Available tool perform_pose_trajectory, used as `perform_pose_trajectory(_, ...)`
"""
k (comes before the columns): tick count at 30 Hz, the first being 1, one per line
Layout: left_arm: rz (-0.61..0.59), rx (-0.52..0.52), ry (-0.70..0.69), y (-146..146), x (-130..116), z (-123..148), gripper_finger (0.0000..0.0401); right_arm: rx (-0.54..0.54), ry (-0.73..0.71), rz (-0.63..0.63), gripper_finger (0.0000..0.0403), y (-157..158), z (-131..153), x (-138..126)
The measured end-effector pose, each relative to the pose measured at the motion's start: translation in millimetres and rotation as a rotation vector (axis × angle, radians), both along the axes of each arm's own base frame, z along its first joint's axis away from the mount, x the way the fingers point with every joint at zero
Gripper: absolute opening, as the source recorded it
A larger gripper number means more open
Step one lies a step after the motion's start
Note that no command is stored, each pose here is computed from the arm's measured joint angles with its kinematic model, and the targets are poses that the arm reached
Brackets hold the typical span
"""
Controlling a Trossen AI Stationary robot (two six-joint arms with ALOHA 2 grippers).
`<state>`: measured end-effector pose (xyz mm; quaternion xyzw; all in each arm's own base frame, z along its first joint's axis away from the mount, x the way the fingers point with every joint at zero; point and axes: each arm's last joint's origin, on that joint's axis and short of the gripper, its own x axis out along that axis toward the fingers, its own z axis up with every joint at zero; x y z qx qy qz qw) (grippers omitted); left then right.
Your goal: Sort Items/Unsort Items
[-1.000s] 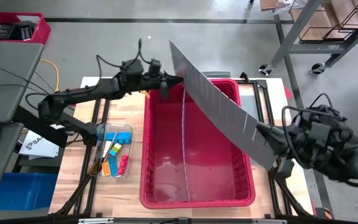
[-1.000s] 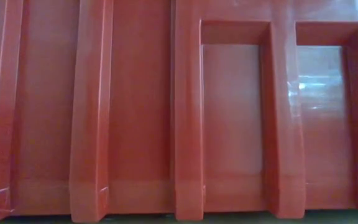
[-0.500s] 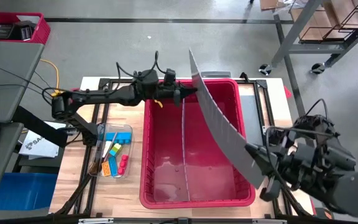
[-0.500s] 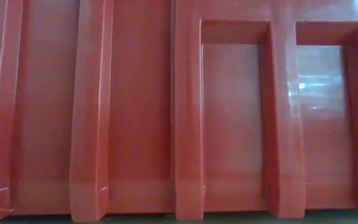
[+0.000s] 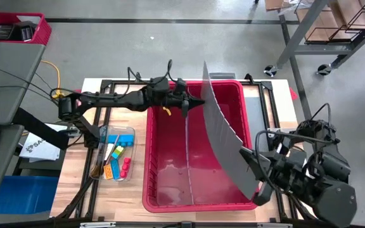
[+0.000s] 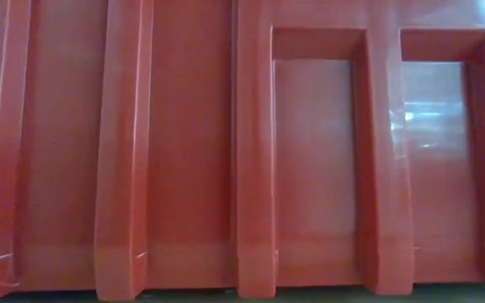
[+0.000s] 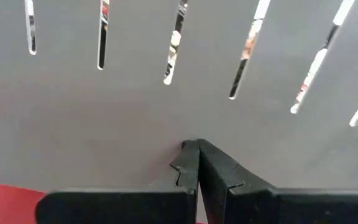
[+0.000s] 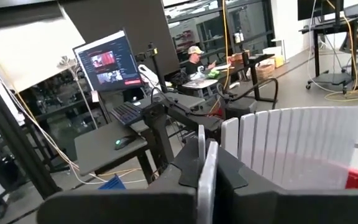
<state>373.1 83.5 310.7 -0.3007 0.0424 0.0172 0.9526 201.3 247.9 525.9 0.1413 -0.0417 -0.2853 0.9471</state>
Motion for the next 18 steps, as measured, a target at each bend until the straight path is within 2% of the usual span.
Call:
perform_pose_trajectory(7, 0.009, 0.001, -0.045, 1, 8, -6, 0.0000, -0.043, 0.029, 0.000, 0.0000, 1, -13, 0)
perform_pose_trajectory(14, 0.055, 0.063, -0.033, 2, 9, -8, 0.0000, -0.041, 0.025, -0.014, 0.0000, 4, -35, 5)
perform_pose_trajectory(18, 0.066, 0.055, -0.015, 2, 16, -18, 0.0000, -0.025, 0.023, -0.009, 0.0000, 3, -41, 7)
